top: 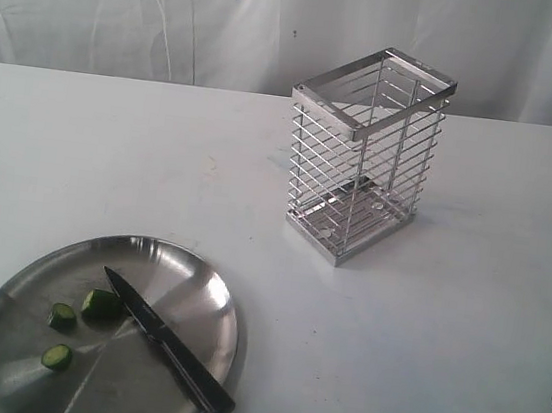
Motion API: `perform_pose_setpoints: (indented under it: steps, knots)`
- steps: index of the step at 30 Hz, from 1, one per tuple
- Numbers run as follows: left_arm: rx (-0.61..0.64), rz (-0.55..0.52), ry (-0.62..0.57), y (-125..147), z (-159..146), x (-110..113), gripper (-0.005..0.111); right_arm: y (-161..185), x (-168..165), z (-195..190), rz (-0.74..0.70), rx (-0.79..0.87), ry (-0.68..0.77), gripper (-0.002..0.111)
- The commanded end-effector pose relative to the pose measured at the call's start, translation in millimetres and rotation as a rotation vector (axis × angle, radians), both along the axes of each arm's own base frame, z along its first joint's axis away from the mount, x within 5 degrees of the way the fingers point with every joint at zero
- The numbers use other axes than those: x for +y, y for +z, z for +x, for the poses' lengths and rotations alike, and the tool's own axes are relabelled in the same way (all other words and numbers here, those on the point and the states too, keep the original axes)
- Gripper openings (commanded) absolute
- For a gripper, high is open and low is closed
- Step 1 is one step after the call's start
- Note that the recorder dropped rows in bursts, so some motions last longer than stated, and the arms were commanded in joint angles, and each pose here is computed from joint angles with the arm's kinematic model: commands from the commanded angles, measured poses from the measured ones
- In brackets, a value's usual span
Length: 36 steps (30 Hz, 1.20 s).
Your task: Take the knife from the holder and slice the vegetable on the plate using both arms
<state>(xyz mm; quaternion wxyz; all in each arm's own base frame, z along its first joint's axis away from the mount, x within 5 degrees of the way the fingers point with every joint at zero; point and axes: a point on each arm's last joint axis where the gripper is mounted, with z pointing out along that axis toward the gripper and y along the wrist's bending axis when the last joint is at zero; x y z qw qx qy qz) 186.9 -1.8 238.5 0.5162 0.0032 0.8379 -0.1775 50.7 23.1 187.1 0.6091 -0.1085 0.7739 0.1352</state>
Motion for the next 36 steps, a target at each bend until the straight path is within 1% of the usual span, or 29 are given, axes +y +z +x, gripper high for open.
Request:
perform_pose_setpoints:
  steps: [1, 4, 7, 11, 15, 19, 22, 23, 24, 26, 27, 28, 30, 33, 34, 35, 36]
  knots:
    - [-0.009, -0.024, -0.001, 1.3, -1.6, -2.0, 0.0, -1.0, -0.4, 0.1, 0.006, -0.004, -0.008, 0.0]
    - [-0.056, -0.012, 0.001, 9.9, -7.4, -3.1, 0.0, -1.0, -0.4, 0.1, 0.006, -0.004, -0.008, 0.0]
    - [-0.125, 0.004, 0.0, 20.3, -19.2, -5.9, 0.0, -1.0, -0.4, 0.1, 0.006, -0.004, -0.008, 0.0]
    - [-0.223, 0.055, 0.053, 24.3, -46.9, -7.3, 0.0, -1.0, -0.4, 0.1, 0.006, -0.004, -0.008, 0.0]
    - [-0.328, 0.081, 0.065, 26.8, -71.6, -11.9, 0.0, -1.0, -0.4, 0.1, 0.006, -0.004, -0.008, 0.0]
    - [-0.407, 0.099, 0.061, 34.6, -83.2, -14.9, 0.0, -1.0, -0.4, 0.1, 0.006, -0.004, -0.008, 0.0]
    - [-0.425, 0.101, 0.059, 36.3, -85.8, -15.7, 0.0, -1.0, -0.4, 0.1, 0.006, -0.004, -0.008, 0.0]
    - [-0.423, 0.11, 0.049, 35.9, -85.8, -16.3, 0.0, -1.0, -0.4, 0.1, 0.006, -0.004, -0.008, 0.0]
    - [-0.41, 0.151, 0.029, 33.7, -86.1, -17.0, 0.0, -1.0, -0.4, 0.1, 0.006, -0.004, -0.008, 0.0]
    - [-0.307, 0.325, -0.036, 24.4, -89.3, -16.9, 0.0, -1.0, -0.4, 0.1, 0.007, -0.003, -0.008, 0.0]
    - [-0.238, 0.381, -0.057, 19.5, -92.8, -16.0, 0.0, -1.0, -0.4, 0.1, 0.007, -0.003, -0.008, 0.0]
    - [-0.187, 0.375, -0.045, 16.3, -96.4, -15.1, 0.0, -1.0, -0.4, 0.1, 0.007, -0.003, -0.008, 0.0]
    - [-0.144, 0.361, 0.01, 9.3, -101.7, -11.9, 0.0, -1.0, -0.4, 0.1, 0.007, -0.003, -0.008, 0.0]
    - [-0.073, 0.325, 0.141, -8.5, -112.5, -3.7, 0.0, -1.0, -0.4, 0.1, 0.007, -0.003, -0.008, 0.0]
    - [-0.063, 0.303, 0.179, -14.4, -115.6, -1.8, 0.0, -1.0, -0.4, 0.1, 0.007, -0.003, -0.008, 0.0]
    - [-0.069, 0.27, 0.222, -20.1, -117.8, 0.1, 0.0, -1.0, -0.4, 0.1, 0.007, -0.003, -0.008, 0.0]
    - [-0.088, 0.259, 0.25, -25.2, -119.4, 1.8, 0.0, -1.0, -0.4, 0.1, 0.007, -0.003, -0.008, 0.0]
